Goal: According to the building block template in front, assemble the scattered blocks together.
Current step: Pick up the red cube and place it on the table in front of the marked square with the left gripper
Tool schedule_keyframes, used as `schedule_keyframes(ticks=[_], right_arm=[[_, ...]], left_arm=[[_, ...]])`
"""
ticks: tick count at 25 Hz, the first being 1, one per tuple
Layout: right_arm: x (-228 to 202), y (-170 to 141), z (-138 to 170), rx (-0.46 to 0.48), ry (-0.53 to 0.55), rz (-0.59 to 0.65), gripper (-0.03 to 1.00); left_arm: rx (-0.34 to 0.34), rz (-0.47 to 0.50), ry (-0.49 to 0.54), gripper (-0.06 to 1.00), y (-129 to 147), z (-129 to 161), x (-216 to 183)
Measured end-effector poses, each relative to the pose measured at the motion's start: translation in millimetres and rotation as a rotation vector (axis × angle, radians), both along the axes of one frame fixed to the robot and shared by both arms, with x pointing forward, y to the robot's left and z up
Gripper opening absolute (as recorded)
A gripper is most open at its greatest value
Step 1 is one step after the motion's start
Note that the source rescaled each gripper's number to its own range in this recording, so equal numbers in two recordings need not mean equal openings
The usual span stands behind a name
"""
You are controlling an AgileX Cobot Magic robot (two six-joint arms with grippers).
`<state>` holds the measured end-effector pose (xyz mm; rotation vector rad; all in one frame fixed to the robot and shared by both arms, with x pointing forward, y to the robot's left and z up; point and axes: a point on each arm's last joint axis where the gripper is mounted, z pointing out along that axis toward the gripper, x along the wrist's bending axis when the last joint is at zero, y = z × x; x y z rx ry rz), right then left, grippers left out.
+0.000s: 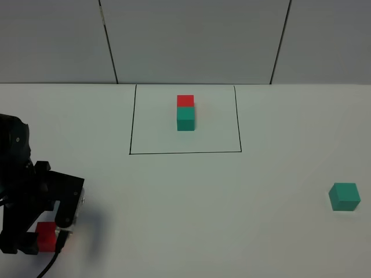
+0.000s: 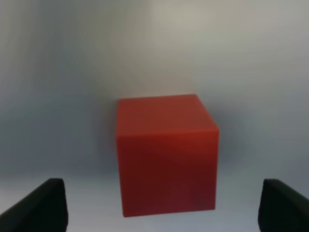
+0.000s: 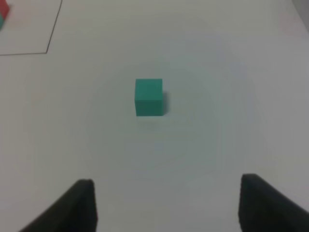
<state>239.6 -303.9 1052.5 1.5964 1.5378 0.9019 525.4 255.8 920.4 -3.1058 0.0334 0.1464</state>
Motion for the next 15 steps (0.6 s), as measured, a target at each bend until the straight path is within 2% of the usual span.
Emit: schedule_keyframes(ticks=[15], right_arm=[[0, 0, 0, 0.000, 0.000, 0.000, 0.59]], left_arm=[[0.010, -0.006, 0.033, 0.79, 0, -24, 5]])
